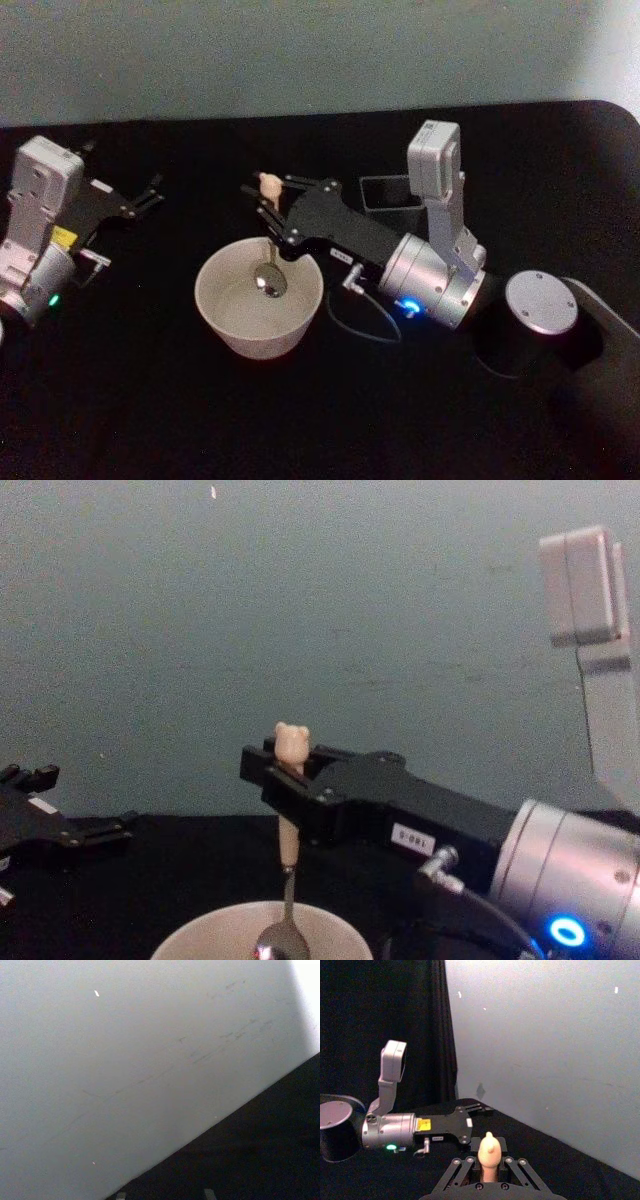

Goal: Pick up the stirring spoon with one hand, stir inside the cup, then place it back in its original position.

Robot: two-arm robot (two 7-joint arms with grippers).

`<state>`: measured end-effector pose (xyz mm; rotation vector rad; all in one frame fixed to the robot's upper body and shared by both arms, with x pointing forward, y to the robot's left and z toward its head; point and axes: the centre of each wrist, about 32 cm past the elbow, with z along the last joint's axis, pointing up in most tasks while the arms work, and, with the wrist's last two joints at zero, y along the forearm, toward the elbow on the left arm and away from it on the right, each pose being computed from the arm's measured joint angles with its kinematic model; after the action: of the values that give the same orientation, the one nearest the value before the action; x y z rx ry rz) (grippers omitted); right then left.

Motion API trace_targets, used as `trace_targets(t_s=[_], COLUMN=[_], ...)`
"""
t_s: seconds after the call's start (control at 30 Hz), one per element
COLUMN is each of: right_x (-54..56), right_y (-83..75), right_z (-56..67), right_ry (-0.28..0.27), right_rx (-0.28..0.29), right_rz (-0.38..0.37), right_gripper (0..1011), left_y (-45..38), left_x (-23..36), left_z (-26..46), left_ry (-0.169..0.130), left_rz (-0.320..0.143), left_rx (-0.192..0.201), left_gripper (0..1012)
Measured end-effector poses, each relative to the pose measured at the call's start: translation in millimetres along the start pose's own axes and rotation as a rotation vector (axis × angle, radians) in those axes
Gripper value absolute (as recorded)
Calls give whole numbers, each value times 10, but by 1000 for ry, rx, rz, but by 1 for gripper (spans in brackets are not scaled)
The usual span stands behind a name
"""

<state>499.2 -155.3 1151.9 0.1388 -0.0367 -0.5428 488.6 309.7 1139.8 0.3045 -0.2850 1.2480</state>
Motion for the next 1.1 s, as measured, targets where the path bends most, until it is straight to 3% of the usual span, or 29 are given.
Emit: trace_targets(t_s=[0.37, 1.1], right_x=[29, 223], right_y=[27, -45], right_z=[218, 623], right_ry=[-26, -102], right_rx=[-11, 73], right_rz=[-23, -106], right_gripper=[187, 187], left_y=[0, 0], left_x=[0, 0], left_z=[0, 0], left_ry=[0, 0], left_rz=[0, 0], left_rx=[0, 0], left_gripper=[1001, 1001])
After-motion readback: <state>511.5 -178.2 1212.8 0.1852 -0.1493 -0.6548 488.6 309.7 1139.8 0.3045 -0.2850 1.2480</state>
